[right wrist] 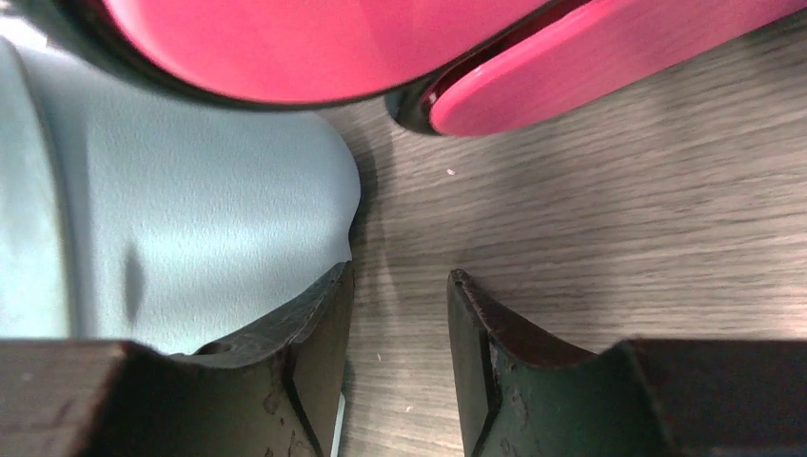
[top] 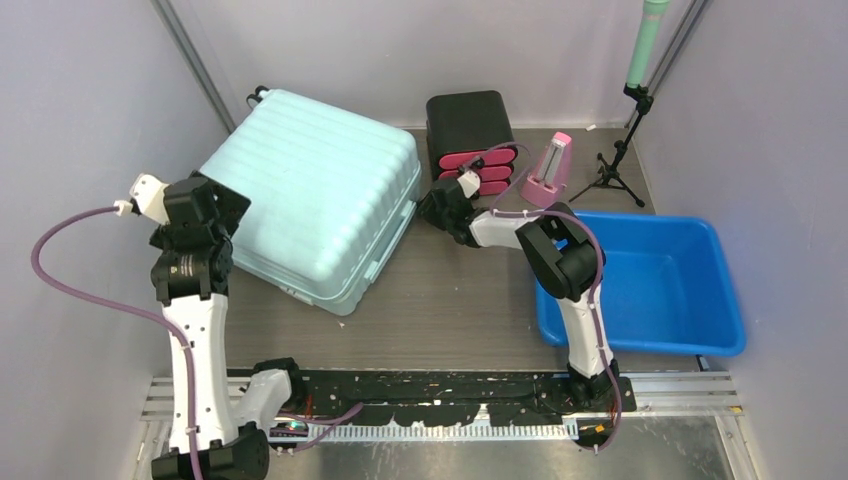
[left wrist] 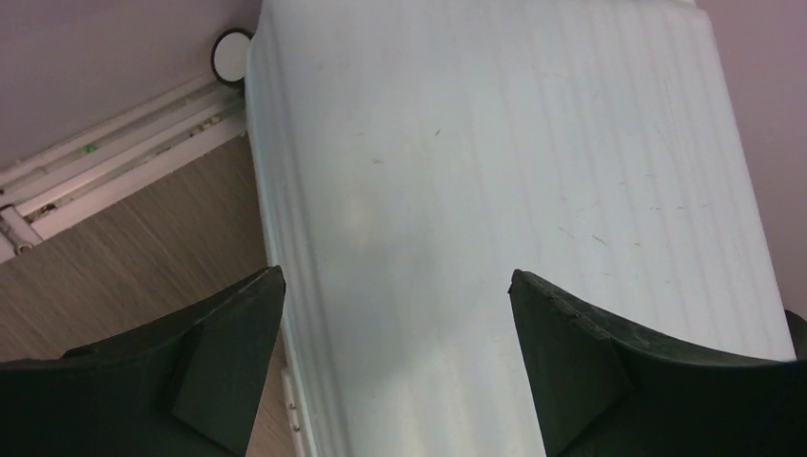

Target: Open, take out, and arrange the luggage

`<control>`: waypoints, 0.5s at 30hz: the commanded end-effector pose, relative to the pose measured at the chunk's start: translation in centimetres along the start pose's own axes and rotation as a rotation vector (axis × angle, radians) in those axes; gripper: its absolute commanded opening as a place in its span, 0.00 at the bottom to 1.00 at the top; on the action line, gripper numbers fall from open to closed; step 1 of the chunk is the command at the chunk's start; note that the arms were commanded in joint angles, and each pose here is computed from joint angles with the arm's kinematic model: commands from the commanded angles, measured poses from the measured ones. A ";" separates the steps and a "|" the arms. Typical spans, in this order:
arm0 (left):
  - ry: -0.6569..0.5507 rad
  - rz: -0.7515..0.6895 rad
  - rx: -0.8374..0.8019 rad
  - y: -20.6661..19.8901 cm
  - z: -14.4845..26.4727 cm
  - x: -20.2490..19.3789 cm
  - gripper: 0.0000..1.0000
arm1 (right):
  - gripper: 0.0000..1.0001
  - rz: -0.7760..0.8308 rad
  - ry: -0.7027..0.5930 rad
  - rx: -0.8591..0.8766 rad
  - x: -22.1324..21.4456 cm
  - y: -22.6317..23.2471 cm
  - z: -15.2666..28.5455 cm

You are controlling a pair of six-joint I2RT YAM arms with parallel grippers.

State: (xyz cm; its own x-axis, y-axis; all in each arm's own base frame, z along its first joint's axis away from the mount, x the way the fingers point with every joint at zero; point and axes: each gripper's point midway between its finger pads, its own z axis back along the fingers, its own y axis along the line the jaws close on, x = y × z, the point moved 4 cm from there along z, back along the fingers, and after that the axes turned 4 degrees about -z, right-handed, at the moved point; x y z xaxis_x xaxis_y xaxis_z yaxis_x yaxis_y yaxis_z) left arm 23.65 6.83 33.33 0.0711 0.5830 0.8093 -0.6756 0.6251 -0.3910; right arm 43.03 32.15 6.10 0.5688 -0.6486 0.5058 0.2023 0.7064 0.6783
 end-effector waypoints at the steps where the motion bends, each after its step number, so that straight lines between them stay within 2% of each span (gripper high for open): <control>1: 0.053 0.080 0.133 2.3 -0.2 -2.1 0.88 | 0.47 0.060 0.082 0.120 -1.3 4.2 2.0; 4: 0.099 0.152 0.282 4.2 0.6 -3.1 0.82 | 0.47 0.101 0.071 0.105 -0.4 4.0 3.8; 10: 0.263 0.136 0.409 5.8 1.1 -6.3 0.78 | 0.48 0.159 0.064 0.079 1.2 3.7 8.3; 15: 0.386 0.184 0.314 5.5 1.8 -9.4 0.64 | 0.48 0.155 0.065 0.134 1.0 4.6 11.8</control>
State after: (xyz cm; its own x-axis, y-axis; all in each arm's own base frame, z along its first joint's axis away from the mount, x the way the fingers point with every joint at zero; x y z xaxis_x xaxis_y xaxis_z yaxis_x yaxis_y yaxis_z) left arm 19.73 6.15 26.60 0.0990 0.7796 0.6184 -0.8872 0.3505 -0.2999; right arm 36.92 31.47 11.95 0.6629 -0.5100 0.5481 0.0775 0.7749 0.6273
